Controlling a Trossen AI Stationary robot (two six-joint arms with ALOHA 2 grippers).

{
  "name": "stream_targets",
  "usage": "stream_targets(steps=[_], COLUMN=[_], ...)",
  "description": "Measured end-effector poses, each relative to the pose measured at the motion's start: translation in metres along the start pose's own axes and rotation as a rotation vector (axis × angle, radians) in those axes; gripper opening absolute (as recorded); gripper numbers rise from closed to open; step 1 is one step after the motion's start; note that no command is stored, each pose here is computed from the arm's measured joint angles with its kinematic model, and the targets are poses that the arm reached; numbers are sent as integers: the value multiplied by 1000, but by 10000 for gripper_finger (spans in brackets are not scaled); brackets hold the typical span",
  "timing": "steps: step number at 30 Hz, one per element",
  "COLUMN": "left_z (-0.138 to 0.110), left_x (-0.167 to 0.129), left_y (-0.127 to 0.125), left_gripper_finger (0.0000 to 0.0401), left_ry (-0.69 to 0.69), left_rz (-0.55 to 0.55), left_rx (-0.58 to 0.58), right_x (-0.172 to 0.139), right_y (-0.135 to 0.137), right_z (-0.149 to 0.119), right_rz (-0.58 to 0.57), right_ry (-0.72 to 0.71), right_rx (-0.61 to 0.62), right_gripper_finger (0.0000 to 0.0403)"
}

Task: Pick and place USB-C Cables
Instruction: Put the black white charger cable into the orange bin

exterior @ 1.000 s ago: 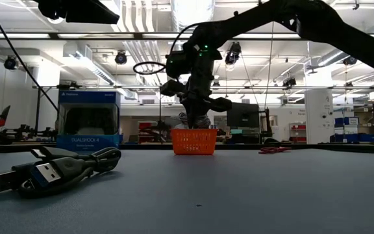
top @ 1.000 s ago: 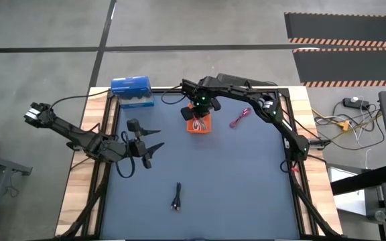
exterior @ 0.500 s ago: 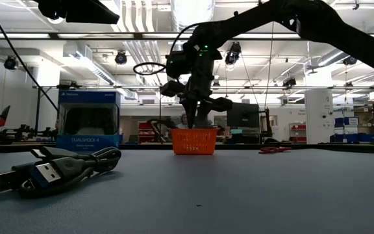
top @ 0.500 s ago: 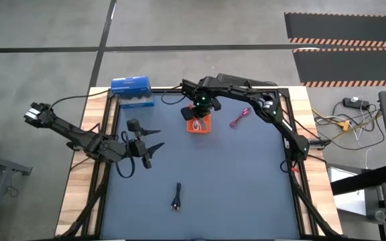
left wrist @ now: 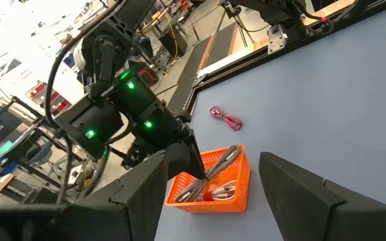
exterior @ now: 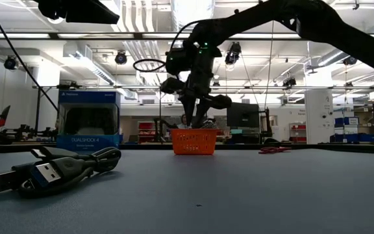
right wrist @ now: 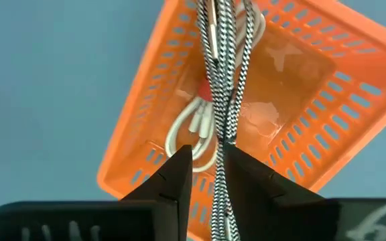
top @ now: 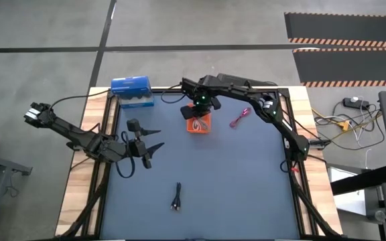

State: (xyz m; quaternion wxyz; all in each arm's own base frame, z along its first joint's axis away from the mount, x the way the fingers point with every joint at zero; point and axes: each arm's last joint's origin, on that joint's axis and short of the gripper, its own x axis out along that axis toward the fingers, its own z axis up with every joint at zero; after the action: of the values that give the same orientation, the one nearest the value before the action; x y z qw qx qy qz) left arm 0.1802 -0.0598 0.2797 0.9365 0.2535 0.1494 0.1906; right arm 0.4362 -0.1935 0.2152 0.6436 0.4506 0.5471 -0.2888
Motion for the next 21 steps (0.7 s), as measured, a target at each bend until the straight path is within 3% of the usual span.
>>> stream_targets(steps=[6,12,21], left_z=[0,0,0], left_x=[0,0,0], left_y=[0,0,0], left_gripper_finger=[219,219,219], left_ry=[1,0,1], left_rz=[0,0,0], left_rx=[1,1,1], right_x=[-13,-6,5], right_y=[3,7,6], right_z=[-2,-11,-14], right_rz=[-2,-60,-120], right_ry=[2,8,3], right_rx=[-19,-50,-56], right_gripper_finger=[52,13,9])
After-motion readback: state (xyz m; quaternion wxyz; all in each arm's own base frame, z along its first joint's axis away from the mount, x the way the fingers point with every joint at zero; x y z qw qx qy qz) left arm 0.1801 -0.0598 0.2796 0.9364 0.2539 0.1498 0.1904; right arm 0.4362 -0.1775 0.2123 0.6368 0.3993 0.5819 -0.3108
